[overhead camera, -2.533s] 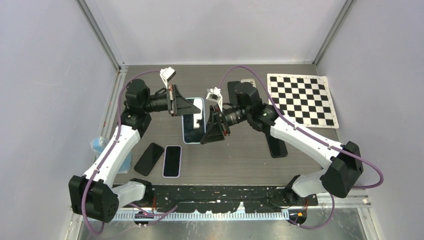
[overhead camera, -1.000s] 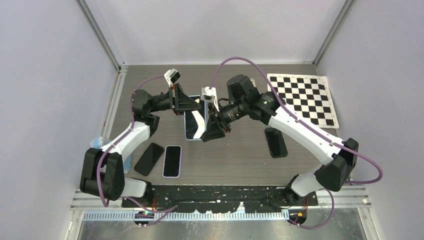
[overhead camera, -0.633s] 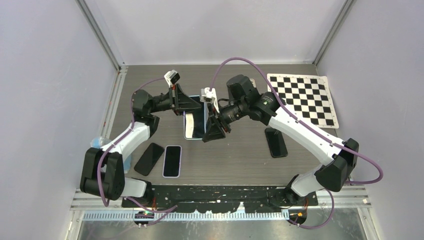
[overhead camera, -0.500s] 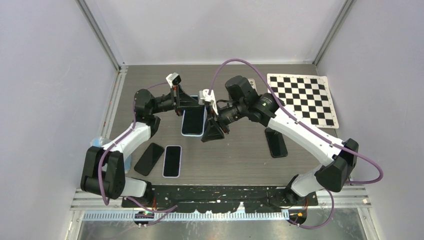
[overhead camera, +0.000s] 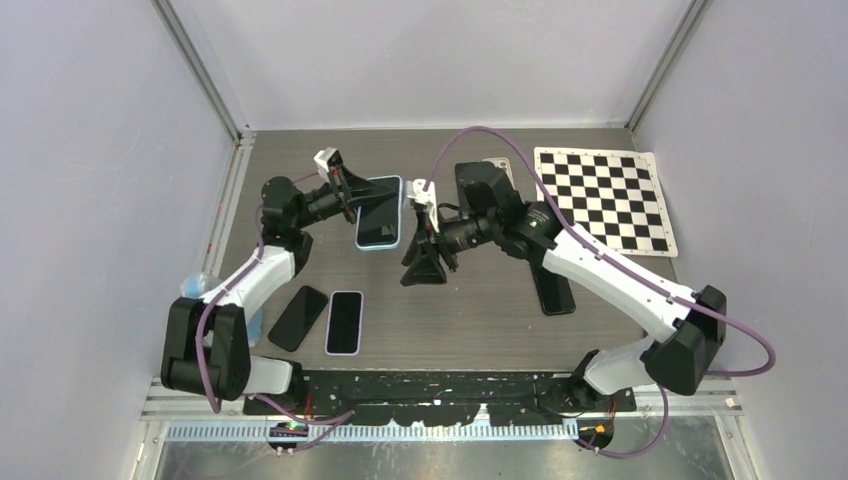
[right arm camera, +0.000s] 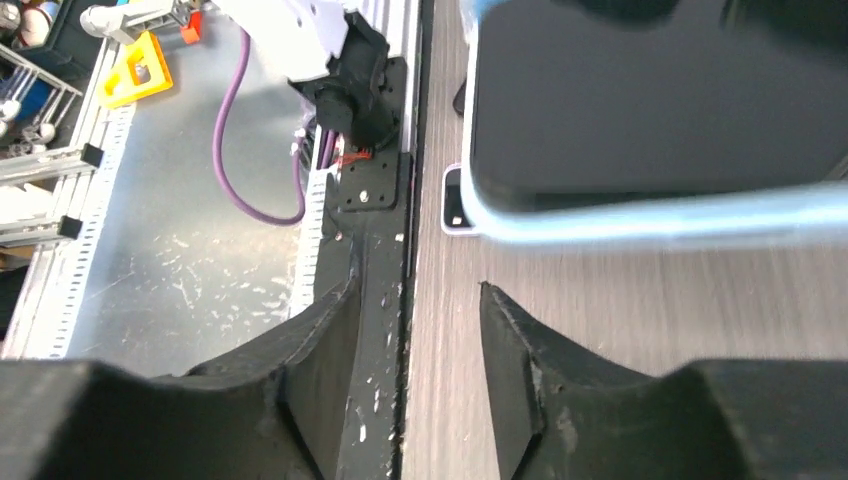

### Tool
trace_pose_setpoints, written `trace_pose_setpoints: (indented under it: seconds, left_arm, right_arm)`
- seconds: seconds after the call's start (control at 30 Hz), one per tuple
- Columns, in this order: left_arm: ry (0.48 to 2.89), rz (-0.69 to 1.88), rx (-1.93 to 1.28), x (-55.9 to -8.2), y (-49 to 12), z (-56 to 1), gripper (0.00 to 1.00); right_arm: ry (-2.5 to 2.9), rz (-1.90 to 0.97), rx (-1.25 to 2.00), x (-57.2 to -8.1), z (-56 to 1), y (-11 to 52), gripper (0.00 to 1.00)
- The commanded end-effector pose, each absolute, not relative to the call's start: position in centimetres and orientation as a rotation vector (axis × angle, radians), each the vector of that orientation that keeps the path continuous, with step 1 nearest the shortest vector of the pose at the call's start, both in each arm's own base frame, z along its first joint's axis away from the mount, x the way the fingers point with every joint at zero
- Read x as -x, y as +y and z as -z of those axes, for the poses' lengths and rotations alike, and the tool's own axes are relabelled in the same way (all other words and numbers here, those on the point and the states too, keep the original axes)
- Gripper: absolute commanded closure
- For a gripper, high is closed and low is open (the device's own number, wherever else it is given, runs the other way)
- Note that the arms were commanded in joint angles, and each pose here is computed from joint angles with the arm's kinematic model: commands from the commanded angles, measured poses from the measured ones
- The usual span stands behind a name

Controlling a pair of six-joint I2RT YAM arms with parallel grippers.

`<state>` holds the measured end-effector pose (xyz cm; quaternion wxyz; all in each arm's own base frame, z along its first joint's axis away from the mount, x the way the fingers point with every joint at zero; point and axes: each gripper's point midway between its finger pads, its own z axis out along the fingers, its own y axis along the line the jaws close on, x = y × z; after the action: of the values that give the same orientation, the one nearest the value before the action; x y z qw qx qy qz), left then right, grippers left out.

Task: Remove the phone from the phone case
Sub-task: Remove the phone case from the phone.

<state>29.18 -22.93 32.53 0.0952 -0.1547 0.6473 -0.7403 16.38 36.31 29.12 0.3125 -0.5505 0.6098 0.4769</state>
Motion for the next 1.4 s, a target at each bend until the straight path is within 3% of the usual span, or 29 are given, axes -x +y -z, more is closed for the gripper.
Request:
trace_pose_setpoints:
  seconds: [0.0, 0.17, 0.43, 0.57, 0.7, 0.83, 1.0, 1.13, 1.23, 1.37]
  left_arm:
    - [1.782, 2.127, 0.471, -29.6, -21.2, -35.5, 1.00]
    - [1.739, 2.061, 0.563, -30.5, -20.6, -36.0, 1.00]
    - [1.642, 1.890, 0.780, -31.8, -18.5, -36.4, 1.00]
    - [1.556, 1.790, 0.937, -31.9, -16.6, -36.0, 1.00]
    - [1.507, 1.742, 0.992, -31.4, -15.5, -36.5, 1.00]
    - [1.496, 1.752, 0.994, -31.2, -15.4, -37.1, 1.00]
    - [1.482, 1.777, 0.992, -31.1, -15.5, -37.6, 1.00]
    - [1.453, 1.793, 0.991, -31.0, -15.3, -38.4, 1.00]
    - [1.412, 1.801, 0.956, -31.0, -15.1, -39.6, 1.00]
    - [1.380, 1.805, 0.865, -30.6, -15.2, -41.6, 1.00]
  right_arm:
    - [1.657, -1.374, 1.120, -17.1, -31.5, 35.5, 0.43]
    - [1.551, -1.486, 0.643, -19.4, -36.1, 34.7, 0.32]
    - [1.470, -1.655, 0.252, -20.7, -39.0, 37.0, 0.29]
    - [1.428, -1.688, 0.166, -21.6, -39.9, 38.7, 0.37]
    - [1.439, -1.698, 0.085, -22.6, -39.1, 39.7, 0.54]
    - [1.404, -1.706, 0.030, -23.1, -38.5, 39.7, 0.64]
    - [1.401, -1.711, 0.002, -23.3, -38.1, 39.6, 0.68]
    - [1.452, -1.669, -0.048, -24.1, -36.3, 39.5, 0.78]
    - [1.555, -1.602, -0.134, -25.5, -33.6, 39.3, 0.91]
    - [1.669, -1.563, -0.280, -27.1, -29.6, 38.6, 0.98]
